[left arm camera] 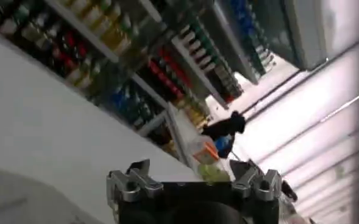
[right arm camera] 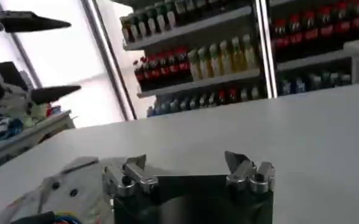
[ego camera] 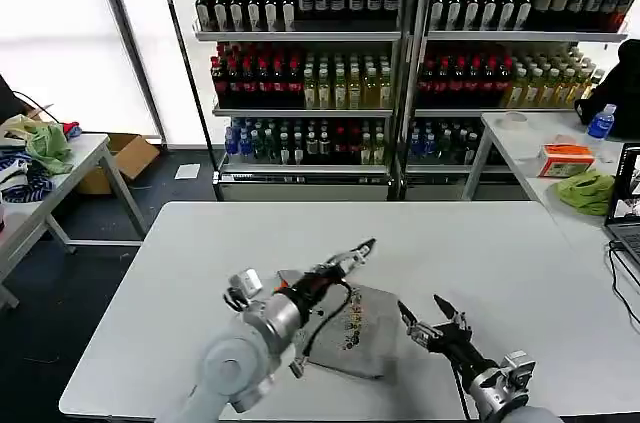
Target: Fold and organize the clothes.
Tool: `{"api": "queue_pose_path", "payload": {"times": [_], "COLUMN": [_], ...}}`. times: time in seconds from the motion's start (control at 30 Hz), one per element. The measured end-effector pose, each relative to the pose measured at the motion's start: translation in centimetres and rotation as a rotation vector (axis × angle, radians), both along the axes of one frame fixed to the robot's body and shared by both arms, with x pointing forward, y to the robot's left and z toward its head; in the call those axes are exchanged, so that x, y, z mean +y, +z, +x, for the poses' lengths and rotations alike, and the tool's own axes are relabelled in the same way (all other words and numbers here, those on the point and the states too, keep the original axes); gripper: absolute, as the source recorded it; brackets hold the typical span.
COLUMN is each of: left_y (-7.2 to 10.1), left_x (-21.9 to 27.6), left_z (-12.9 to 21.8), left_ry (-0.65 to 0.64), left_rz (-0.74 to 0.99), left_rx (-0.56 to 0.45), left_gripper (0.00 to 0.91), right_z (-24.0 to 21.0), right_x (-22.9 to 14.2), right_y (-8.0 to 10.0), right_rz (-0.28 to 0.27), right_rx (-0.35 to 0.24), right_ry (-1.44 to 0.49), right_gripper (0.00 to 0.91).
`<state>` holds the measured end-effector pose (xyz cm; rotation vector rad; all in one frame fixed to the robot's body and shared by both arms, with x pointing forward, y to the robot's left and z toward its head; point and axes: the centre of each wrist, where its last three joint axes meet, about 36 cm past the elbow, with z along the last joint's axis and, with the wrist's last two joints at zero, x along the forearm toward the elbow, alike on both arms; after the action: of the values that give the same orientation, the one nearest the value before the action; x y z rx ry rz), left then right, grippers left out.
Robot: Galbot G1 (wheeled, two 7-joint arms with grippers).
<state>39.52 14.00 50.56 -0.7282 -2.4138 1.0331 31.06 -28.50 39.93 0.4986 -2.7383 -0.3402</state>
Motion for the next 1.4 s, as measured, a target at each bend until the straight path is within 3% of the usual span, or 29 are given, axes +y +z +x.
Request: {"api": "queue_pose_path", "payload": {"times": [0.37, 0.5, 0.53, 0.63, 0.83, 1.03, 1.4], "left_y": [0.7, 0.7, 0.7, 0.8, 1.0, 0.9, 0.8], "left_x": [7.8, 8.9, 9.1, 9.8, 11.1, 12.0, 12.9], "left_z": [-0.3, -0.8, -0.9, -1.2, -1.6, -2.2, -2.9], "left_ry": [0.213, 0.248, 0.255, 0.28, 0.319, 0.345, 0.372], "left_rz": [0.134, 0.155, 0.158, 0.169, 0.184, 0.185, 0.195], "left_rx": [-0.181, -0.194, -0.197, -0.208, -0.218, -0.215, -0.209], "left_gripper": [0.907, 0.907, 0.907, 0.907, 0.907, 0.907, 0.907], "right_z": [-1.7, -1.3, -1.2, -0.7, 0.4, 1.7, 5.7], "right_x": [1.2, 1.9, 2.1, 2.6, 4.2, 5.4, 5.2], "right_y": [-2.0, -2.7, -2.9, -3.5, -4.4, -4.6, -3.1], "right_rz": [0.15, 0.214, 0.226, 0.263, 0.319, 0.342, 0.283], "right_rx": [0.163, 0.193, 0.197, 0.207, 0.214, 0.203, 0.125], "right_ry": [0.014, 0.019, 0.02, 0.023, 0.04, 0.06, 0.089], "right_gripper": [0.907, 0.705, 0.443, 0.0, 0.0, 0.0, 0.0]}}
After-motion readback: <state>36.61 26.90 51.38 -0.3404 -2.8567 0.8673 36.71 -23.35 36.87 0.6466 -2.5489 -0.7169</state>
